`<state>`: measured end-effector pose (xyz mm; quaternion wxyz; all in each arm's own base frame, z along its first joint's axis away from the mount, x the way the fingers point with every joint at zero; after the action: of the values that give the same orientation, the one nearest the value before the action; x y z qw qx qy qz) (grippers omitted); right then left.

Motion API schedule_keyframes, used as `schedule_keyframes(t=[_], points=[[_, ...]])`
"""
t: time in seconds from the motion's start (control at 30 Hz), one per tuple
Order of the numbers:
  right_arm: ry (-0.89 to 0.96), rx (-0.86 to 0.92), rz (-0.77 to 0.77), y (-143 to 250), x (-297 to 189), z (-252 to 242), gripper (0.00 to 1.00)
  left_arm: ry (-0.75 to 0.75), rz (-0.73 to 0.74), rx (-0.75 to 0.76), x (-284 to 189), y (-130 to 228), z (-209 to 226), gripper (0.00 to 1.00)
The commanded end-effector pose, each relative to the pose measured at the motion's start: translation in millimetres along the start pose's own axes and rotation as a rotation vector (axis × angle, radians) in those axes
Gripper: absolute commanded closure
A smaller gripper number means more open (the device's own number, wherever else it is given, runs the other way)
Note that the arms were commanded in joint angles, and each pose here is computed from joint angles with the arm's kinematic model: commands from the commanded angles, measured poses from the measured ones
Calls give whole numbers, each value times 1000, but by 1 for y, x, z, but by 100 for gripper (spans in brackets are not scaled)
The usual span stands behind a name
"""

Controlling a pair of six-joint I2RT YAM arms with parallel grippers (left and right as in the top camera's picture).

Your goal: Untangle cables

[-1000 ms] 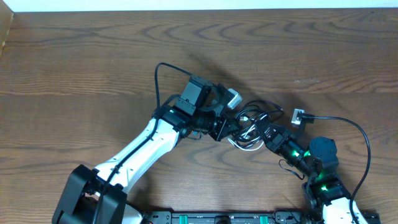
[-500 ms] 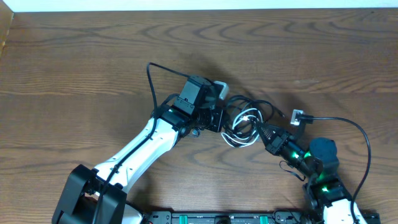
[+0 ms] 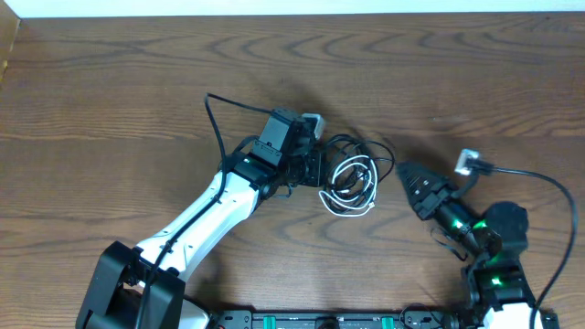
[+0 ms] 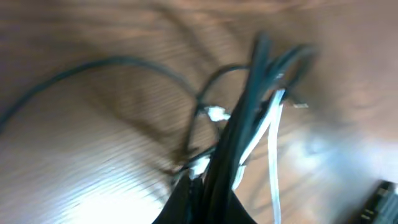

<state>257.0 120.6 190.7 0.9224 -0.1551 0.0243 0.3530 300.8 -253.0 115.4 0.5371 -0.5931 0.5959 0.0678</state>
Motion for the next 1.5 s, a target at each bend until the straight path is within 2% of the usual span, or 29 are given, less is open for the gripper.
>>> schedule_keyframes(t=[0.0,0.23,0.37,0.7,0.87,1.03,1.2,1.47], points=[[-32,-2,146,27,4,5,76,134,3,37,-2,-1,-21,92],[69,84,212,48,21,-19,74,174,30,68,2,7,-40,92],[125,138,240,58,32,-34,77,189,41,106,5,11,-51,92],[234,237,217,58,46,-69,77,192,44,112,6,12,-53,92],[300,283,146,50,49,-86,71,193,46,112,6,12,-53,92],[269,297,118,44,54,-81,68,192,46,111,6,12,-53,92],[271,367,60,36,55,-81,68,193,46,111,6,12,-53,92],[287,378,-11,25,58,-89,69,193,46,111,6,12,-53,92]])
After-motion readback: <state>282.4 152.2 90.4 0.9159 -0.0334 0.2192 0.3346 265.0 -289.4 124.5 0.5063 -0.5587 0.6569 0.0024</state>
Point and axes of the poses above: each gripper's point midway between its finger pads, its own x axis out along the fingers, its own z axis along the line the jaws close on, y = z × x, the point moved 1 cm from there along -x, back along the fingers, and after that the axes turned 15 degrees about x, right-handed, at the moved point
